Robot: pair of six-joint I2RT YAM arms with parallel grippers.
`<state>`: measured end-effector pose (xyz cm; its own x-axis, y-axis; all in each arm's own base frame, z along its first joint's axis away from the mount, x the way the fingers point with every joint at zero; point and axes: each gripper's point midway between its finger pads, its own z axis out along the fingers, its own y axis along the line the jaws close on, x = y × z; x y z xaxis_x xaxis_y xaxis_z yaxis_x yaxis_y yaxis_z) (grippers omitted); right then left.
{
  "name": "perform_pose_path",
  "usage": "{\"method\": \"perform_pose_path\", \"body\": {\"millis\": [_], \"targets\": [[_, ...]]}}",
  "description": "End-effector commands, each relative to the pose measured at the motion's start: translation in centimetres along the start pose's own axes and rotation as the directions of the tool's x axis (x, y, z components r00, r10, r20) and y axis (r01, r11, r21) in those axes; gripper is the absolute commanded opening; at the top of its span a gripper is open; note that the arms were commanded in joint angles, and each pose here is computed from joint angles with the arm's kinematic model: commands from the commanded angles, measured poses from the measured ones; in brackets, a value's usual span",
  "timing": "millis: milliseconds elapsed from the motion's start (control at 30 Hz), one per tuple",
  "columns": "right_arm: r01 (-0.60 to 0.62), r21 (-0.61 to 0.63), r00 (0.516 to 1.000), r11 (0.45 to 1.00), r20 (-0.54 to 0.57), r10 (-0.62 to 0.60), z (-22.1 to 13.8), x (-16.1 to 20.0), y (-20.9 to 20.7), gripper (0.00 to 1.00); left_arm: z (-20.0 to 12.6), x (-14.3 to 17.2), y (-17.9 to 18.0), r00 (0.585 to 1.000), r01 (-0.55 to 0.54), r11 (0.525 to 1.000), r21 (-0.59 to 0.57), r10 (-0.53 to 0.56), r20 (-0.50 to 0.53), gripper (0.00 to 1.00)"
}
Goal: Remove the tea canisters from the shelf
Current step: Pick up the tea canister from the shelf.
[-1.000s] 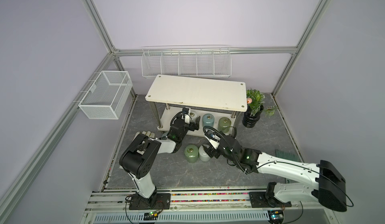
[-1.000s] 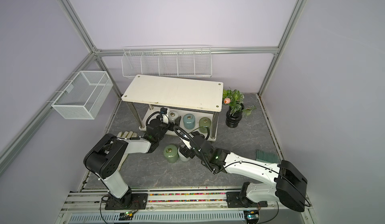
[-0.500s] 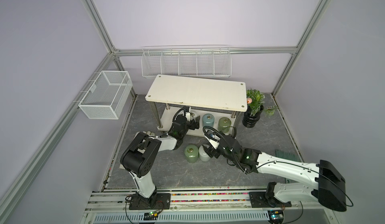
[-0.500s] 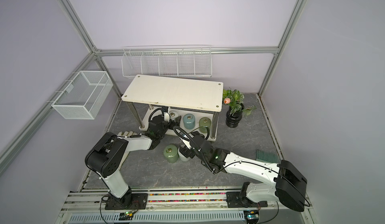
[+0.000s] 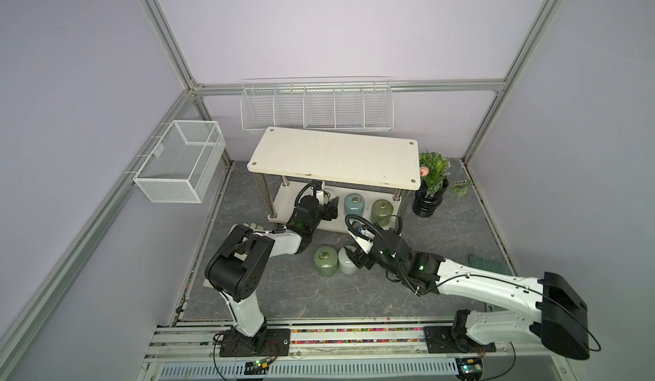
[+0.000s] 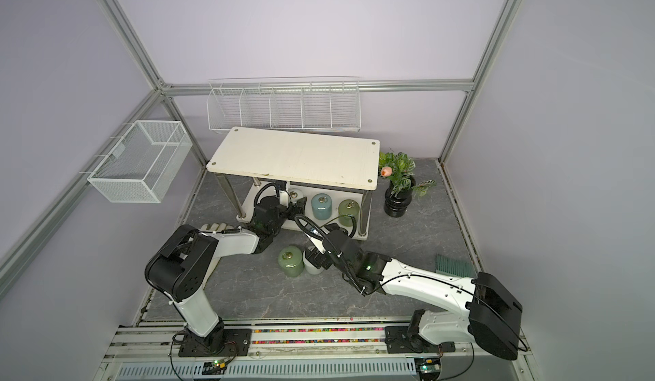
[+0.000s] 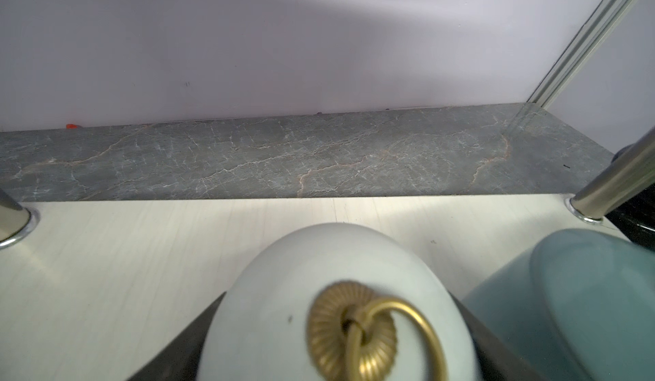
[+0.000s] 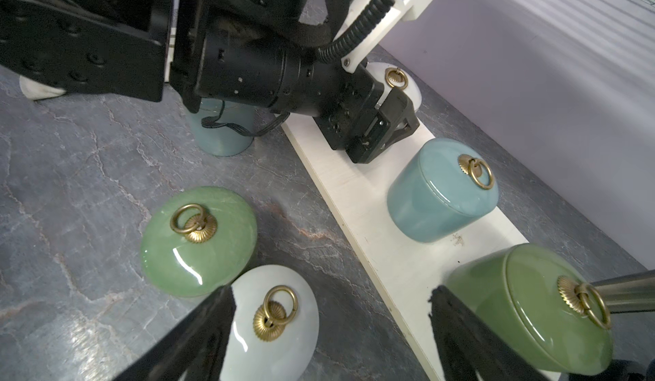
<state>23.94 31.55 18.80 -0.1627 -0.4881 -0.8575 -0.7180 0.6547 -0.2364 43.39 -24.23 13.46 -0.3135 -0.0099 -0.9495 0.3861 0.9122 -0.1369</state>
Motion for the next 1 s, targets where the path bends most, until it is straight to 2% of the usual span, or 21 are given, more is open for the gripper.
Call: {"method": "perform_pose_path", "body": {"millis": [0,267,533,967], "targets": [[-0.007,0.004,0.999,1.0,0.04,0.007,0.0,-1.3,-0.3,0.89,0.1,-0.1,0.5,1.0,0.008,1.0,-0.019,-0.007,0.014,0.85],[-0.01,0.004,0.999,1.0,0.038,0.01,0.0,-1.3,-0.4,0.89,-0.4,-0.1,0.4,1.0,0.006,1.0,-0.004,-0.006,0.023,0.82],[-0.011,0.004,0.999,1.0,0.037,0.011,0.0,-1.2,-0.3,0.89,-1.5,-1.7,-0.2,0.998,-0.016,1.0,0.023,0.014,0.057,0.82],[-0.014,0.011,0.999,1.0,0.042,0.014,-0.1,-1.2,-0.5,0.89,-5.4,-4.9,-0.2,0.996,-0.038,0.999,0.013,0.037,0.084,0.82]]}}
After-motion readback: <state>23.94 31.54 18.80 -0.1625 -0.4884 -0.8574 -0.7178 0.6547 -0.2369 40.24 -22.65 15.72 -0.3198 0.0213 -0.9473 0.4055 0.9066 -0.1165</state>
